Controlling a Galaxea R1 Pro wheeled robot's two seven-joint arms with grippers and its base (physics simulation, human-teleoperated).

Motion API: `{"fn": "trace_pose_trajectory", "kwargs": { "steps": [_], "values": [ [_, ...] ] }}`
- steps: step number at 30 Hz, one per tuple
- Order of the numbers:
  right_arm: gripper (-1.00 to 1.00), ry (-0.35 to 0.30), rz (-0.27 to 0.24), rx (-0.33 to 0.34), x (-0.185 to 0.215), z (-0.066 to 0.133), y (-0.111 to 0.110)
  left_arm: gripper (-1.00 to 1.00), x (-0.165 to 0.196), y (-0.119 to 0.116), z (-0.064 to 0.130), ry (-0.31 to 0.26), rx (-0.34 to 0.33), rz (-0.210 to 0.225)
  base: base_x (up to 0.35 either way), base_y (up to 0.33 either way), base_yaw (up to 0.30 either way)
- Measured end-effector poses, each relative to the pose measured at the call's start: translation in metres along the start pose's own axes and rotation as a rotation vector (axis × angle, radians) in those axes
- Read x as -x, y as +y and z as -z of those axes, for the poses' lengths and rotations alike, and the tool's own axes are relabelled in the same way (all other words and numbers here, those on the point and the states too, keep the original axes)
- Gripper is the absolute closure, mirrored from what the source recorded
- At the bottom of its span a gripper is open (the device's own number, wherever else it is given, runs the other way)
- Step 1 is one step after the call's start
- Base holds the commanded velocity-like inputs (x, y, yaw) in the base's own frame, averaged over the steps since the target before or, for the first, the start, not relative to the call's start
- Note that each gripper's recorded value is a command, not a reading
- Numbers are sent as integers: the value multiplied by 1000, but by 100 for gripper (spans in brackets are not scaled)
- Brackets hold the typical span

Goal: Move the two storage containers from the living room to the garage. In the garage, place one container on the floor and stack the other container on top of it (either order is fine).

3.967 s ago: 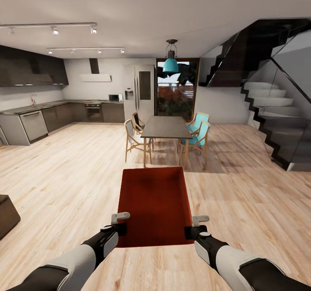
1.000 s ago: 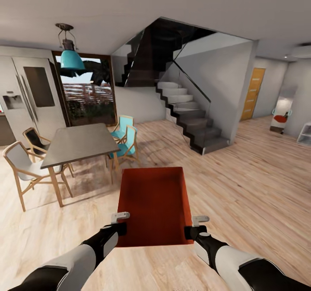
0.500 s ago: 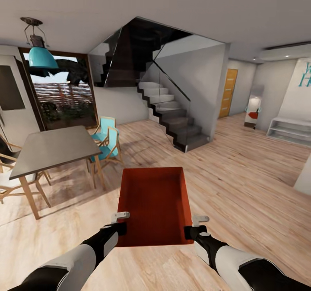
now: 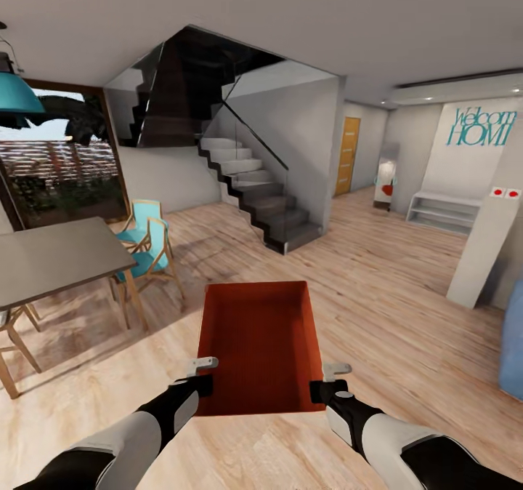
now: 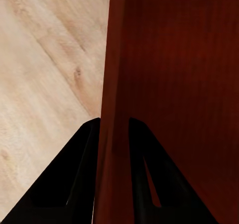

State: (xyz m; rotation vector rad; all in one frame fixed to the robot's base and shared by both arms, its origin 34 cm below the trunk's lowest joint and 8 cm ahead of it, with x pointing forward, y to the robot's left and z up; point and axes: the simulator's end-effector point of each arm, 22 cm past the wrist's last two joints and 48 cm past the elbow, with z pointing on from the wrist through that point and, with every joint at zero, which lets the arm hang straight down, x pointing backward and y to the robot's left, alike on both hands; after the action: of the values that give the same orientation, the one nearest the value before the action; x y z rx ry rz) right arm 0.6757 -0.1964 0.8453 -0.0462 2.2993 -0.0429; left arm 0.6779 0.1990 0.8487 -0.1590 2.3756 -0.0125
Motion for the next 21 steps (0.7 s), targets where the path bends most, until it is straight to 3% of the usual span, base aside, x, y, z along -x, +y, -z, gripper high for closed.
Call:
{"fn": "trace_pose_trajectory", "kwargs": {
  "steps": [9,21],
  "values": [
    [100,0,0,0,0,0,0,100,0,0,0,0,0,0,59,0,-256],
    [100,-1,0,1,0,0,0,100,0,-1,1,-1,1,1,304,0,-17]
  ]
}}
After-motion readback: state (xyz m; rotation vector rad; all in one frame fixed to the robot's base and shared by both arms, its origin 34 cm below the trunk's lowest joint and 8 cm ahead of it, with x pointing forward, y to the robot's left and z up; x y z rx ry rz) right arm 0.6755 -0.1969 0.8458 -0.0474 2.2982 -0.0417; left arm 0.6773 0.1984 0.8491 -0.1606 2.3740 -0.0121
